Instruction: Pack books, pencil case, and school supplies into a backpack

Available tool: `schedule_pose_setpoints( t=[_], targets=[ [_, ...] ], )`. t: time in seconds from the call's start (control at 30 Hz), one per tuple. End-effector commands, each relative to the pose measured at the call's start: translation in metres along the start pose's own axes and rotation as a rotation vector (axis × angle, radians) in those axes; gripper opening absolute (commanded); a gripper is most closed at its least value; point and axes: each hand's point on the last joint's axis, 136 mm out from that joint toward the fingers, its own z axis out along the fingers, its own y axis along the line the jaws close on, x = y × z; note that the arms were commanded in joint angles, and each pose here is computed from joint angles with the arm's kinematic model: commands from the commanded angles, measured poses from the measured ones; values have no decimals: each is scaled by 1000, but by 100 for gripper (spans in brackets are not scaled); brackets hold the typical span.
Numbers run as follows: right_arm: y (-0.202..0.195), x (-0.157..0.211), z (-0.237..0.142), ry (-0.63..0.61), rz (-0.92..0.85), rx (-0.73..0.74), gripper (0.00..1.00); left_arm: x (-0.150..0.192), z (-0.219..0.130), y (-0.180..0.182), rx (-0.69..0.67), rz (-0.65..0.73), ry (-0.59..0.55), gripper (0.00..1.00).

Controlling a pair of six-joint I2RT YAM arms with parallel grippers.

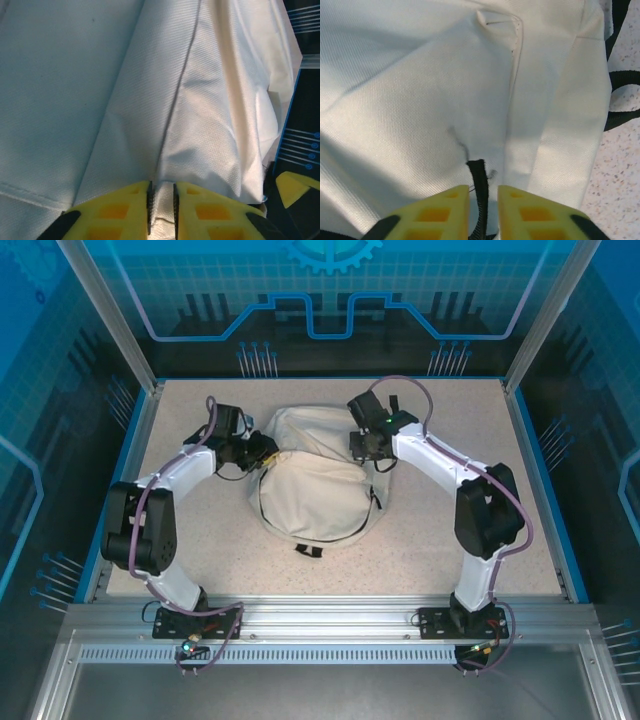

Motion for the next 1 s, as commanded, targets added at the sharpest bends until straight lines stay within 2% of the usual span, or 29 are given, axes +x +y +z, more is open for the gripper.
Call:
schedule_pose_setpoints(
  t=[0.0, 0.1, 0.23, 0.27, 0.37, 0.5, 0.6, 0.7, 0.8, 0.97],
  targets=[
    [-8, -20, -38, -103, 17, -31, 52, -18, -27, -10, -33, 53, -79, 49],
    [-29, -26, -72, -194, 51, -23, 77, -26, -56, -11, -79, 84, -155, 70],
    [-74, -29, -113, -333, 109, 17, 97, -40, -106, -6, -180, 151, -313, 96],
    [-90, -30, -123, -377, 126, 46, 100, -44, -121, -3, -217, 171, -371, 99],
    [-136, -25, -148, -493, 177, 147, 100, -51, -160, 7, -315, 233, -533, 99],
    [-204, -3, -165, -588, 310, 381, 100, -55, -199, 25, -393, 260, -749, 99],
    [-241, 17, -160, -610, 378, 519, 100, -54, -220, 48, -459, 230, -895, 99],
    [-261, 35, -138, -600, 408, 562, 100, -53, -223, 74, -516, 260, -1018, 99],
    [-274, 45, -115, -603, 390, 624, 100, -47, -217, 103, -566, 251, -1087, 99],
    [-267, 48, -67, -530, 241, 617, 100, -38, -188, 134, -625, 319, -1043, 99]
  ],
)
